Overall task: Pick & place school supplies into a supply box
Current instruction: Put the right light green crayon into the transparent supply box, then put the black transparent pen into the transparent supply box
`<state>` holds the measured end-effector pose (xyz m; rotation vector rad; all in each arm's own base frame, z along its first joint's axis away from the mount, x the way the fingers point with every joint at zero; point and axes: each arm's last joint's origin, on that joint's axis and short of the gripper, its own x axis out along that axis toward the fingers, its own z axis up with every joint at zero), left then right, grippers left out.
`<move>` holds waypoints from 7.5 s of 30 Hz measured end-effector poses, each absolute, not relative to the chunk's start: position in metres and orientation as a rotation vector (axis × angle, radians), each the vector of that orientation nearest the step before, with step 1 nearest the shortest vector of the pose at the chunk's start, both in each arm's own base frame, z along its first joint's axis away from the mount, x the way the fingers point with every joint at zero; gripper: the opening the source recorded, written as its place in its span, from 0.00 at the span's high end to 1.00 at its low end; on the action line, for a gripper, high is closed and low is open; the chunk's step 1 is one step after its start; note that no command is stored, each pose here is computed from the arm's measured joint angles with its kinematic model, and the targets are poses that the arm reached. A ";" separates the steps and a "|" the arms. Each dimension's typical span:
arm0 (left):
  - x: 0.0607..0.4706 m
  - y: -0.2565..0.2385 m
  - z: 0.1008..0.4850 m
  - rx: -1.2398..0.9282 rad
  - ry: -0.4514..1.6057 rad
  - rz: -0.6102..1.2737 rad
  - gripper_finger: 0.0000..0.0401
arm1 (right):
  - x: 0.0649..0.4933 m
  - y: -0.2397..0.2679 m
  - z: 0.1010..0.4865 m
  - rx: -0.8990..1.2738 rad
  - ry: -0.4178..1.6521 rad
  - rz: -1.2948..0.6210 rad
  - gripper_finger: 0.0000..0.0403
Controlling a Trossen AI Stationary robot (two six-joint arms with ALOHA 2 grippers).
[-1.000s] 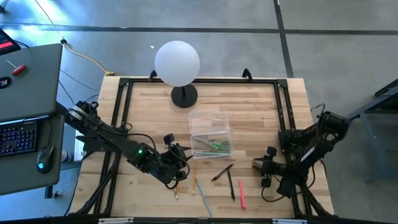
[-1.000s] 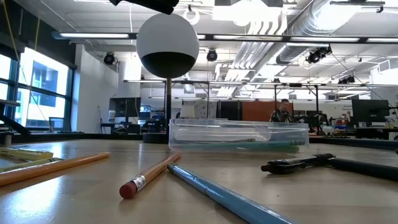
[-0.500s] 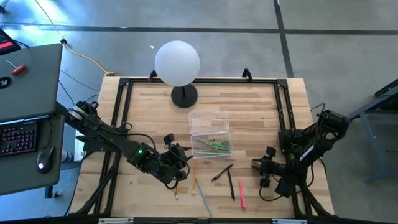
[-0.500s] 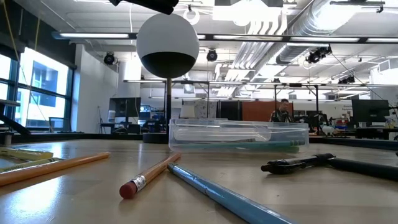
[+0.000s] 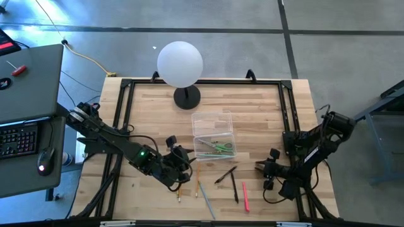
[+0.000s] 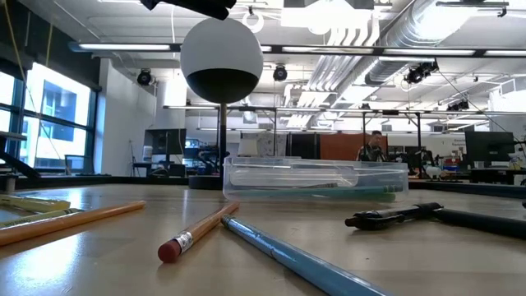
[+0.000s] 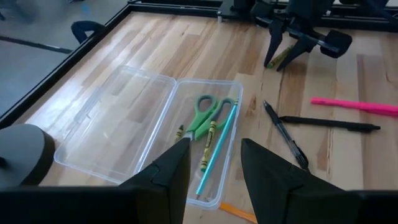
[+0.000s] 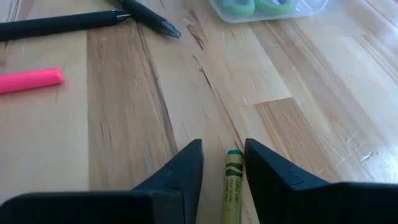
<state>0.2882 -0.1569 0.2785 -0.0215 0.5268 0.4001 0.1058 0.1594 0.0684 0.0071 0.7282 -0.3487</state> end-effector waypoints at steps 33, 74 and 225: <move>0.291 -0.160 0.281 -0.130 0.499 0.360 0.57 | 0.083 0.130 0.047 0.061 0.524 -0.180 0.79; 0.292 -0.167 0.280 -0.202 0.598 0.170 0.57 | 0.146 0.150 0.100 -0.032 0.324 -0.160 0.97; 0.292 -0.168 0.279 -0.221 0.628 0.116 0.57 | 0.216 0.107 0.098 -0.293 0.555 0.347 0.77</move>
